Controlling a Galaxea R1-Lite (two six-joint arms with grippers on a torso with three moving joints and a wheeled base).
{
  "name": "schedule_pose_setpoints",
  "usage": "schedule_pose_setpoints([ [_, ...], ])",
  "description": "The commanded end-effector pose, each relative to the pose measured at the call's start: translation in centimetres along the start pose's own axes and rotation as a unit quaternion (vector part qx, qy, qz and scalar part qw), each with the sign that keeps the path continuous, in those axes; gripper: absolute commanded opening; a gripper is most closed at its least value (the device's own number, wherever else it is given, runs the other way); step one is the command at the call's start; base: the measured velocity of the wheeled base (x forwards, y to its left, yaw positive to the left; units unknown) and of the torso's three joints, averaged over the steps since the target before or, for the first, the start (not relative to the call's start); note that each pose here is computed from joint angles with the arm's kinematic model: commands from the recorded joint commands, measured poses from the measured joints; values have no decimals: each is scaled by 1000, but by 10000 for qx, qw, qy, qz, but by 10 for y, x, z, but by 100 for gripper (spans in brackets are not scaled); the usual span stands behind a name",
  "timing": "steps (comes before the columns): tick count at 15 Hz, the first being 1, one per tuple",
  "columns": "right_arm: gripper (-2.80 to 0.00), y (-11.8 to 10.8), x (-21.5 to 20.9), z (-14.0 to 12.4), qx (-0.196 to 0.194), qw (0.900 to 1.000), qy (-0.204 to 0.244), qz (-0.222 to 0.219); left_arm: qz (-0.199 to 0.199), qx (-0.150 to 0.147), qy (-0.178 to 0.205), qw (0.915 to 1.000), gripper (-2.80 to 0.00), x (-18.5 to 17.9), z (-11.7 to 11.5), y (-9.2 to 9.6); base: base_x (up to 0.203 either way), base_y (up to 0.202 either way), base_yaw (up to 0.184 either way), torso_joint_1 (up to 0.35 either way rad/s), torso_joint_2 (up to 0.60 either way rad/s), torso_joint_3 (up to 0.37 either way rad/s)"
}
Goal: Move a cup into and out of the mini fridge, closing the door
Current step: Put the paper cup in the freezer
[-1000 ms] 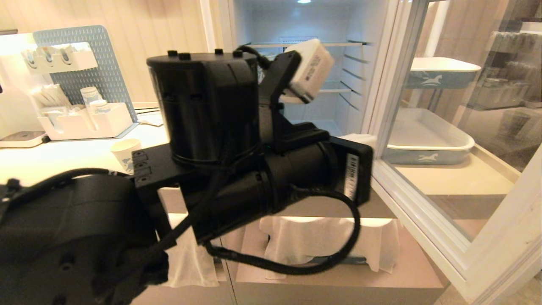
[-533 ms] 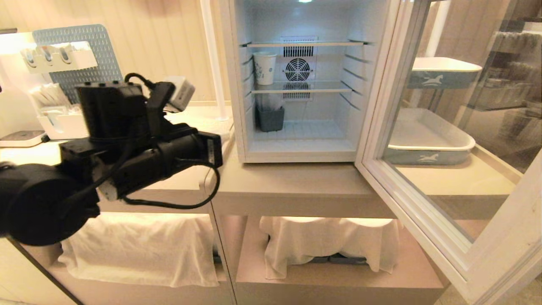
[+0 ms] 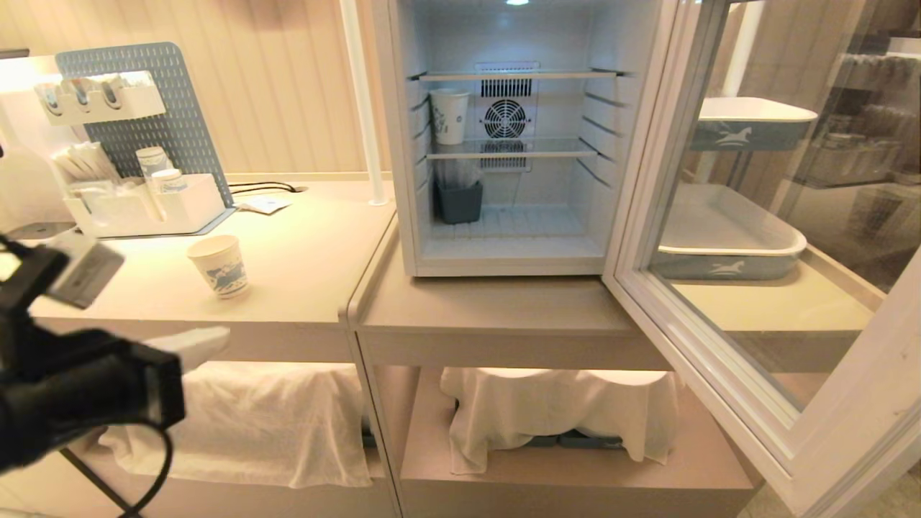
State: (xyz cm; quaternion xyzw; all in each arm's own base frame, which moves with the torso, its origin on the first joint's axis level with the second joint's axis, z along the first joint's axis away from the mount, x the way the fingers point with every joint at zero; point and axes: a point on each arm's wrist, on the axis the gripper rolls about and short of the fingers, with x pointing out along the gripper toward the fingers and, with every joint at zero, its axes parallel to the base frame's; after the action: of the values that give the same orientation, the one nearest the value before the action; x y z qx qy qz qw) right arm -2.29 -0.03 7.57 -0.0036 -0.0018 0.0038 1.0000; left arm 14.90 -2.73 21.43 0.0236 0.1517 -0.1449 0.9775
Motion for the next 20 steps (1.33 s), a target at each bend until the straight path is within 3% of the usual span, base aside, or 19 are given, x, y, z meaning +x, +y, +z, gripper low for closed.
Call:
schedule_pose_setpoints([
  [1, -280, 0, 0, 0, -2, 10000, 3, 0, 426, -20, -559, 9975, -280, -70, -21, -3, 0, 0, 0, 0, 0, 0],
  [4, -280, 0, 0, 0, -2, 10000, 3, 0, 941, 3, -728, 9929, -280, -109, -68, -12, 0, 0, 0, 0, 0, 0],
  [7, -280, 0, 0, 0, -2, 10000, 3, 0, 1370, 99, -370, 9898, -280, -107, -146, -16, 0, 0, 0, 0, 0, 0],
  [9, -280, 0, 0, 0, -2, 10000, 1, 0, 1383, 180, -712, 9877, -280, -110, -171, -19, 0, 0, 0, 0, 0, 0],
  [12, -280, 0, 0, 0, 5, 10000, -3, 0, 1440, 309, -1476, 9780, -280, -122, -183, -24, 0, 0, 0, 0, 0, 0],
  [20, -280, 0, 0, 0, 6, 10000, -5, 0, 1425, 285, -1391, 9796, -280, -122, -186, -25, 0, 0, 0, 0, 0, 0],
])
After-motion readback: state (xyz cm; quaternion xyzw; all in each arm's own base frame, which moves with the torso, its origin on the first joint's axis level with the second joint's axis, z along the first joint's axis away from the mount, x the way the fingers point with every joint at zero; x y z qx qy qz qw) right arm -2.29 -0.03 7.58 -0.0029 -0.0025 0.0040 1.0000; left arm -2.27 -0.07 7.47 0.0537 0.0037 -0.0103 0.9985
